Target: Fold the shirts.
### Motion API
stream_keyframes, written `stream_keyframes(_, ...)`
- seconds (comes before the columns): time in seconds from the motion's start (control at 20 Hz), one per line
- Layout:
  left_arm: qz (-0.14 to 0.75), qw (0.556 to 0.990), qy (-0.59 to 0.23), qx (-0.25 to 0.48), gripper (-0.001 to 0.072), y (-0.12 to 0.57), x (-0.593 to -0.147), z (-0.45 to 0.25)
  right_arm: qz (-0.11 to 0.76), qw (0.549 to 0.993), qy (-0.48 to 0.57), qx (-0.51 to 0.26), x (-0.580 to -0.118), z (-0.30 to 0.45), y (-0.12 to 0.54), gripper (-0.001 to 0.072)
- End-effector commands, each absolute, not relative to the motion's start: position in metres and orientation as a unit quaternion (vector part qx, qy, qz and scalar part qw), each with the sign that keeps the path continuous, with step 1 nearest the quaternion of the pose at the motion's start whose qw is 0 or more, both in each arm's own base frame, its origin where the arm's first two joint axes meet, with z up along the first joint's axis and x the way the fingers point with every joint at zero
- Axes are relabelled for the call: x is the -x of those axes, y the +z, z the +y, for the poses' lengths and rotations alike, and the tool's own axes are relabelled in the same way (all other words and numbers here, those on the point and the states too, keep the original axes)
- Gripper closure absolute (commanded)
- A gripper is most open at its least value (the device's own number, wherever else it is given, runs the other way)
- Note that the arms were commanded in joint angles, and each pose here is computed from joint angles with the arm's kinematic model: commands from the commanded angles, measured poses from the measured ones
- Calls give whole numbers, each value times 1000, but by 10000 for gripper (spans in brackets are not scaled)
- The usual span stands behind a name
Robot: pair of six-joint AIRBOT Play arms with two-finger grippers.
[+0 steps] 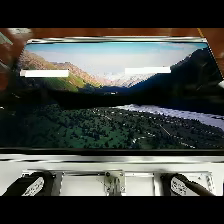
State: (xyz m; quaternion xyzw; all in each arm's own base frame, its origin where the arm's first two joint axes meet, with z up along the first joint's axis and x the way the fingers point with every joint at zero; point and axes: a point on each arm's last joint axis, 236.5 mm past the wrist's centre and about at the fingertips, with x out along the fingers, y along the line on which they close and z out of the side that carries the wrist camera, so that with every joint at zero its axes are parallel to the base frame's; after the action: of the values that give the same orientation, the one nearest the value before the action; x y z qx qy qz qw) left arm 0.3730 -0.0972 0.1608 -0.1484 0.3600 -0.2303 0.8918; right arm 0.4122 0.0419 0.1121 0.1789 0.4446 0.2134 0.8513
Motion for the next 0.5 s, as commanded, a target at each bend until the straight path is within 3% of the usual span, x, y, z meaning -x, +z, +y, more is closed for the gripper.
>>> stream_keyframes(0.0, 144, 977, -155, 3, 671, 366, -338, -56, 197, 960, 183, -72, -381, 36, 344, 651)
stream_keyframes(0.1, 15, 994, -108, -11, 670, 478, -286, -41, 38, 989, 135, -42, -326, 34, 468, 652)
stream_keyframes(0.2, -41, 993, -110, -12, 670, 531, -240, -50, -42, 989, 137, -26, -269, 51, 532, 652)
stream_keyframes(0.35, -9, 995, -90, -50, 670, 527, -208, -47, -17, 996, 77, 40, -228, 38, 531, 652)
stream_keyframes(0.45, 56, 994, -72, -66, 670, 497, -198, -38, 51, 996, 67, 22, -216, 36, 499, 652)
